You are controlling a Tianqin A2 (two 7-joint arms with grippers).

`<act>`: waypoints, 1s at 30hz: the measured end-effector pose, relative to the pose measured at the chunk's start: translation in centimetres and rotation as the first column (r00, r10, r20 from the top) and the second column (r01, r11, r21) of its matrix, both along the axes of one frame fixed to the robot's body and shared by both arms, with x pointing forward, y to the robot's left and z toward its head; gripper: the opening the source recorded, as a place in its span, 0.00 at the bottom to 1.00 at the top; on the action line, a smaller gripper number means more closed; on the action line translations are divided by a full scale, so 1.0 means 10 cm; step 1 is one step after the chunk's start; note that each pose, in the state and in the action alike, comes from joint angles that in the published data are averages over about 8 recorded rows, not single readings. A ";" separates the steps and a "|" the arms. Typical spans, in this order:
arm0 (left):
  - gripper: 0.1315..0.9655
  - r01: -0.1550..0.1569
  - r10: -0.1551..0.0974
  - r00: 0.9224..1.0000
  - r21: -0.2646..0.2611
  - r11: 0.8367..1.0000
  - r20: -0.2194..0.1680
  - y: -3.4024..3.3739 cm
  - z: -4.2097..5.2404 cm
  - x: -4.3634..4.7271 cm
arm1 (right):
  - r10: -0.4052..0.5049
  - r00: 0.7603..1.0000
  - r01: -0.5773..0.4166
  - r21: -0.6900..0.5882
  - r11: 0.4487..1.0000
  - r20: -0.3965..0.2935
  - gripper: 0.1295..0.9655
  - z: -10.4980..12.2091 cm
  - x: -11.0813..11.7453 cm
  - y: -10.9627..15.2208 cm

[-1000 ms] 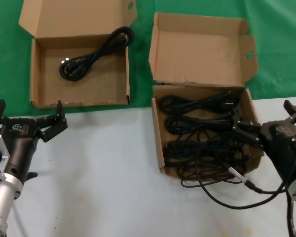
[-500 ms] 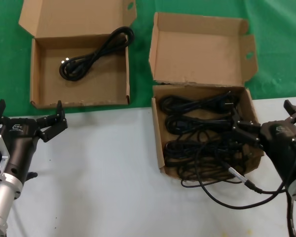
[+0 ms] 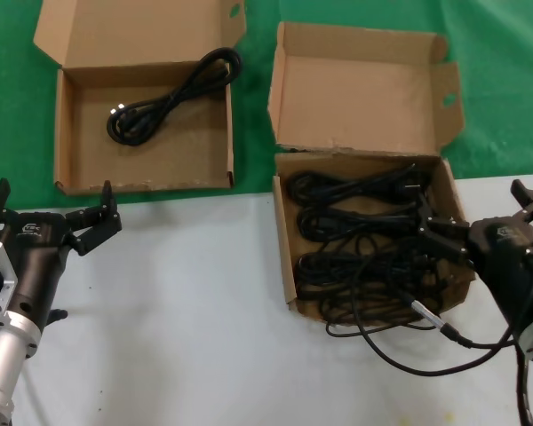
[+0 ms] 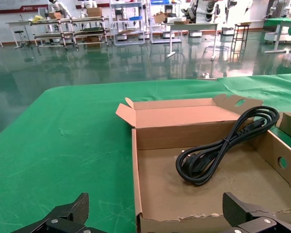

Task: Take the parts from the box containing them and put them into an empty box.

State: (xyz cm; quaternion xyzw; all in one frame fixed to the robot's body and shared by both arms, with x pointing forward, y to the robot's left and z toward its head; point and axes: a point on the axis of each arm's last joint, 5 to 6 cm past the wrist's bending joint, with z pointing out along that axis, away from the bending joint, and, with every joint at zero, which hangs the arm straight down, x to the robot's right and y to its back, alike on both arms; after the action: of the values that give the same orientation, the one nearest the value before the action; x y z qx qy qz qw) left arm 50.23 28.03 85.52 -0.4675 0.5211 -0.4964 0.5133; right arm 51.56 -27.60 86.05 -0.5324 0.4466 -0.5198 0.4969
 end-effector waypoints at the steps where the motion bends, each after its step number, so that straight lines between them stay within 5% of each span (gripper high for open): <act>1: 1.00 0.000 0.000 1.000 0.000 1.000 0.000 0.000 0.000 0.000 | 0.000 1.000 0.000 0.000 1.000 0.000 1.00 0.00 0.00 0.00; 30: 1.00 0.000 0.000 1.000 0.000 1.000 0.000 0.000 0.000 0.000 | 0.000 1.000 0.000 0.000 1.000 0.000 1.00 0.00 0.00 0.00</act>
State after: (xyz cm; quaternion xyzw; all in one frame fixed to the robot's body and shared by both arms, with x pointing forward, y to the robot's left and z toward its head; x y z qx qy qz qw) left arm 50.23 28.03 85.52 -0.4675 0.5211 -0.4964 0.5133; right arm 51.56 -27.60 86.05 -0.5324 0.4466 -0.5198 0.4969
